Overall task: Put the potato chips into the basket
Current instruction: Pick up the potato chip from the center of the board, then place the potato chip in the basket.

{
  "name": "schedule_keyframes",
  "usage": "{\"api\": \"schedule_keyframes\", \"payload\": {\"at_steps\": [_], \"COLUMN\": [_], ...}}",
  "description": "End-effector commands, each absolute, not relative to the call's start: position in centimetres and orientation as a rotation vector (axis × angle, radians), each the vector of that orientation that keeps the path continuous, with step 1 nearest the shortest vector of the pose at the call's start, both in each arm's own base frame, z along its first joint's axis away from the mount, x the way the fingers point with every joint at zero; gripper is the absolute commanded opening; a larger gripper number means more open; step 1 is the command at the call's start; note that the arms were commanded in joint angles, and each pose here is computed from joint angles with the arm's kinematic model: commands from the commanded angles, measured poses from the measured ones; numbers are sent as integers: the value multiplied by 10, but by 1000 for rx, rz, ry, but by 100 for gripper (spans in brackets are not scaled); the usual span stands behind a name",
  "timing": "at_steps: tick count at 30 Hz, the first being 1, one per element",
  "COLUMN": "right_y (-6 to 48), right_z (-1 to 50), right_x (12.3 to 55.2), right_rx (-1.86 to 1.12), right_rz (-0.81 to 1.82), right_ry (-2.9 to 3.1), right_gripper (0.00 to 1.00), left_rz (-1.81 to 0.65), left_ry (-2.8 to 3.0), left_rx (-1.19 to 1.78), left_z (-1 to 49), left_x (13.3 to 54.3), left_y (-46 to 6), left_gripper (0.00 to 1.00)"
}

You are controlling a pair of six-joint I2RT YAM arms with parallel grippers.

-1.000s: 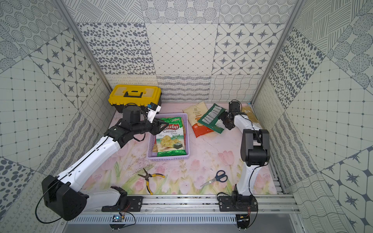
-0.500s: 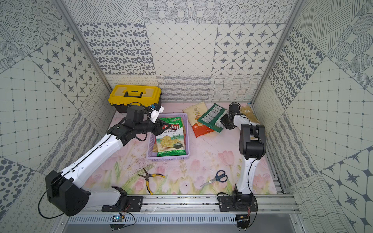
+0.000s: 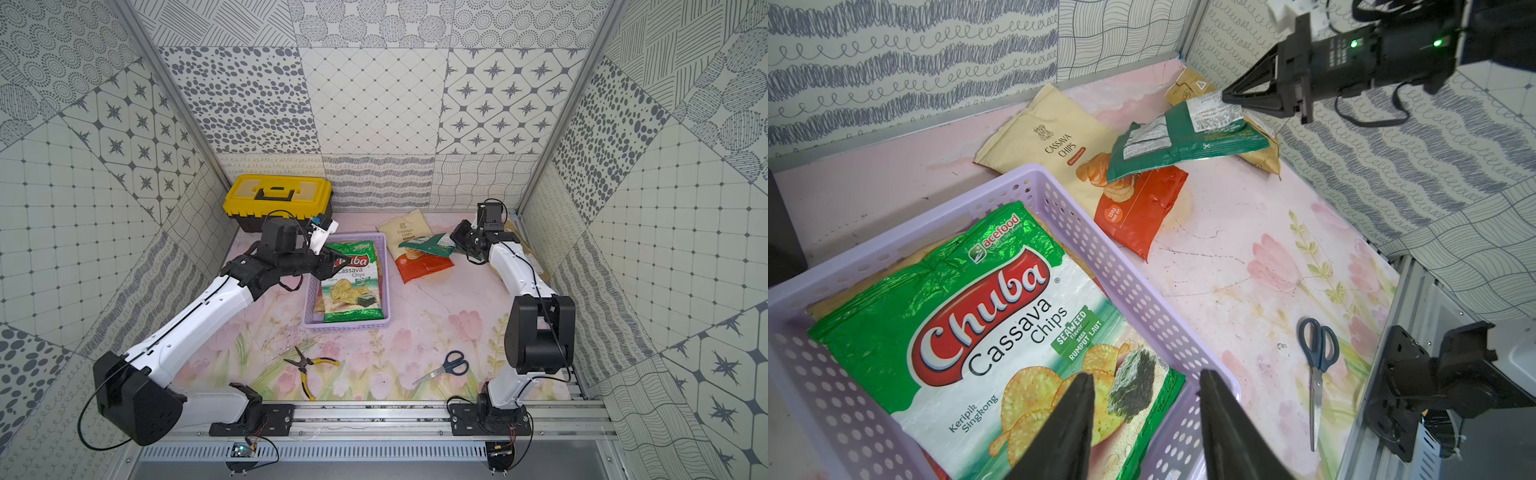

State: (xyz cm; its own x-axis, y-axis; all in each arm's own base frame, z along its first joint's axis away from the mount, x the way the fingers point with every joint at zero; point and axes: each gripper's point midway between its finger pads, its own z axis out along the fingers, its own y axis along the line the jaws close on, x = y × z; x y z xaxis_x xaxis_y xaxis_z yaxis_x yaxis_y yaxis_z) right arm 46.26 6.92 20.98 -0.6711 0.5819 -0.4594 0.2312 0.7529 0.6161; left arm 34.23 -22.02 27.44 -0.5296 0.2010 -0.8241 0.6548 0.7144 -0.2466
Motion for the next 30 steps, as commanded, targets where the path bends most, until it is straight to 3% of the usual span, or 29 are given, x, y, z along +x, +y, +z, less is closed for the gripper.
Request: {"api": "schedule_keyframes", "payload": {"at_steps": [1,11,16,24,30], "right_y": [98,167,194,252,299], "right_z": [256,376,410,393,386], "right_x": [443,382,366,371,377], "right_rx": [451,146,68,-104,-256], "right_rz": [763,733,726,857,976], "right_ry": [2227,2021,1946,2000,1975], "right_gripper": [0,0,0,0,0], "left_rz": [-620,-470,-339,-199,-62], "left_ry": [2095,2083,2021,1977,1874], "left_rx": [652,558,483,351,-7], "left_z": [276,283,295,309,328], "left_x": [346,356,359,364,366], "left_y": [-213,-191,-169,-139,-67], "left_gripper": [46,45,43,38,36]}}
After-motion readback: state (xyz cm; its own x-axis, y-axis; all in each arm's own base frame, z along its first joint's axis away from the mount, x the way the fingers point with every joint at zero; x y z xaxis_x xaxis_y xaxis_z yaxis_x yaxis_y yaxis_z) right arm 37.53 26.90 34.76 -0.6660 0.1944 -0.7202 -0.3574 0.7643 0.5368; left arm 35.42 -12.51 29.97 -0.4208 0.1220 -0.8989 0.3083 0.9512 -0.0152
